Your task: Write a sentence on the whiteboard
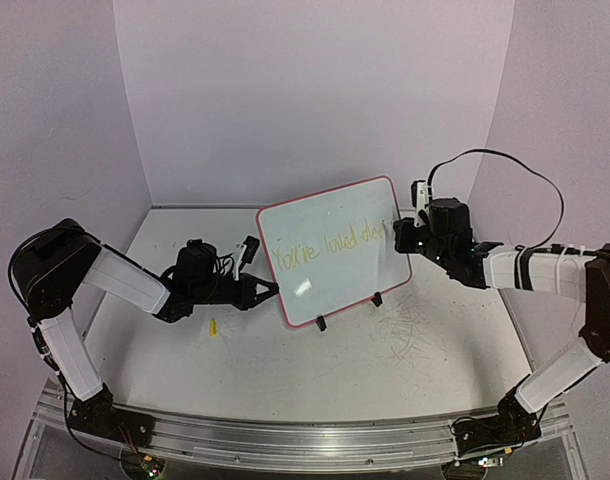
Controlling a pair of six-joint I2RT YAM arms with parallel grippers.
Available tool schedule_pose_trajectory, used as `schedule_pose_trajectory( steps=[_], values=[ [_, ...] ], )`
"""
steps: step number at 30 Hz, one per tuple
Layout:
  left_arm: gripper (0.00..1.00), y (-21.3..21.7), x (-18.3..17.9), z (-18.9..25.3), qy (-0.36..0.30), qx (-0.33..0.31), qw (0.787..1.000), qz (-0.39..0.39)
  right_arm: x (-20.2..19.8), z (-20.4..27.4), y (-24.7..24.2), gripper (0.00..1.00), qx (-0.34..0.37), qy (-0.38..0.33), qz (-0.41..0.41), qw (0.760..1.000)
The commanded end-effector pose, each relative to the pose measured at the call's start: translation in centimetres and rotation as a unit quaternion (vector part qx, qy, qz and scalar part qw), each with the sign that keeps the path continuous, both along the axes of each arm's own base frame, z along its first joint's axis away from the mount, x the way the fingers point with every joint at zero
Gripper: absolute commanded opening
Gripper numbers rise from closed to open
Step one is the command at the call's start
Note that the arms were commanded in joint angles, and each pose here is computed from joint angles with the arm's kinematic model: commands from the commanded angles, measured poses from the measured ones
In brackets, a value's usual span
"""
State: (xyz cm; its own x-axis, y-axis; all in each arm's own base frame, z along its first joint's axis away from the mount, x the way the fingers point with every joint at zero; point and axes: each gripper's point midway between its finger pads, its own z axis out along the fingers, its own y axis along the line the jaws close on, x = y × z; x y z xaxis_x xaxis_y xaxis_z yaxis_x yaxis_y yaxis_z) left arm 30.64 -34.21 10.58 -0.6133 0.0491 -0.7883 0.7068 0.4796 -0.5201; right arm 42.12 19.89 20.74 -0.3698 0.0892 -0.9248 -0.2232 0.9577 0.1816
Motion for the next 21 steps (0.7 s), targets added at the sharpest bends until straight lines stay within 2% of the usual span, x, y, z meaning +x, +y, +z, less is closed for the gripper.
schedule_pose_trajectory(
  steps=[1,21],
  values=[
    [0.0,0.9,-0.2,-2.1,0.028,0.041,0.999,0.01,1.1,1.2,-0.2,0.0,0.001,-0.017,-0.014,1.0],
    [0.0,1.1,-0.3,-2.0,0.026,0.043,0.999,0.011,0.0,-2.9,-0.5,0.0,-0.017,0.036,-0.01,0.999]
  ],
)
